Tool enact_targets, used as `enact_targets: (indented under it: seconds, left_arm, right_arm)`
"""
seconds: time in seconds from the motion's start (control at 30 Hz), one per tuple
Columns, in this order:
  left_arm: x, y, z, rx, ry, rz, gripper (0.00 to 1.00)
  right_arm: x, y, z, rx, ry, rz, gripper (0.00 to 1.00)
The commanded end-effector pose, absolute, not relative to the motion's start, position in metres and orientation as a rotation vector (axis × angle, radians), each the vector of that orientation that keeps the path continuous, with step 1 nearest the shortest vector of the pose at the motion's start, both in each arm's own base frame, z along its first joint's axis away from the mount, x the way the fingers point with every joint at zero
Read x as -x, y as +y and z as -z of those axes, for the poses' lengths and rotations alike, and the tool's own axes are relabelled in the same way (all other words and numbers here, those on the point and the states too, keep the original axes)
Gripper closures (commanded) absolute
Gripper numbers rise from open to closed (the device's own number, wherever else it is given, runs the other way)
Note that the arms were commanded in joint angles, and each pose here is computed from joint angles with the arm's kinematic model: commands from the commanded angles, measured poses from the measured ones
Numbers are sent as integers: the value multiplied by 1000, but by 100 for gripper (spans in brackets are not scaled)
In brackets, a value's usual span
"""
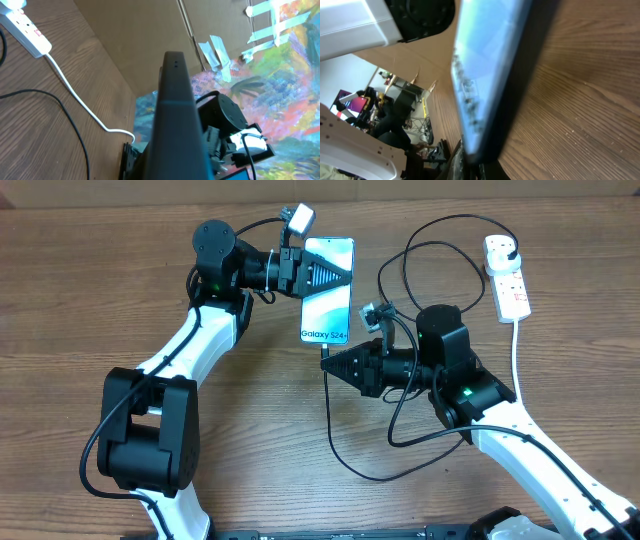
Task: Plug charger to phone and switch on socket
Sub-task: 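Align the plug under the phone's bottom port with the right gripper, then push the plug up into the phone's port with the right gripper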
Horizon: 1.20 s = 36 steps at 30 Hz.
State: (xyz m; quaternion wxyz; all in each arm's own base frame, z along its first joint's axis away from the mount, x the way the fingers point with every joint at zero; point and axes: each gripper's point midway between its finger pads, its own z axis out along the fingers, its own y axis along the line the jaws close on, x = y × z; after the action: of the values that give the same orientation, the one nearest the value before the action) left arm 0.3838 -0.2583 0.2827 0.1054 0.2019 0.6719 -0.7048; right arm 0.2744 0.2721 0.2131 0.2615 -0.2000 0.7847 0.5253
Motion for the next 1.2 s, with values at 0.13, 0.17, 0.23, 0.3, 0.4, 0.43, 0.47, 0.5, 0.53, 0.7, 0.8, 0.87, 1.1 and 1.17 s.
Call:
enact_targets:
  seconds: [0.13, 0.17, 0.23, 0.3, 0.4, 0.43, 0.47, 0.5, 0.53, 0.7, 0.8, 0.87, 1.1, 1.17]
  left_arm:
    - [-374, -258, -302, -692, 1926, 2043, 96]
    - [-374, -258, -302, -691, 1925, 2042, 96]
    - [-374, -258, -302, -693, 1921, 2039, 96]
    - [-375, -258, -302, -693, 1915, 2033, 96]
    - [-377, -258, -303, -683, 1914, 2031, 96]
    - [-377, -258, -303, -680, 1913, 2030, 96]
    - [-378, -258, -303, -677, 1912, 2029, 96]
    - [-378, -258, -303, -674, 1911, 2028, 96]
    - [-379, -258, -303, -668, 1910, 2027, 96]
    - [-380, -258, -304, -662, 1908, 2026, 96]
    - [-379, -258, -303, -666, 1909, 2026, 96]
    - [-379, -258, -303, -670, 1910, 2027, 96]
    - [-375, -257, -302, -695, 1916, 2033, 96]
    - [-375, -257, -302, -699, 1913, 2031, 96]
  right_arm:
    - [-278, 273, -210, 509, 2139, -1430, 96]
    - [-278, 273, -210, 509, 2139, -1430, 96]
    - [-276, 273, -211, 520, 2136, -1445, 96]
    - [-274, 274, -213, 534, 2128, -1461, 96]
    - [-272, 276, -216, 552, 2113, -1479, 96]
    - [-271, 276, -217, 560, 2106, -1488, 96]
    - [-271, 276, -218, 550, 2109, -1496, 96]
    - [-271, 277, -218, 546, 2111, -1500, 96]
    - [-271, 277, -219, 550, 2108, -1503, 96]
    - [-270, 277, -219, 551, 2108, -1505, 96]
    - [-270, 277, -219, 551, 2107, -1505, 96]
    - [-271, 277, -219, 551, 2107, -1505, 96]
    - [-272, 277, -221, 538, 2102, -1514, 96]
    - [-272, 278, -222, 539, 2097, -1514, 96]
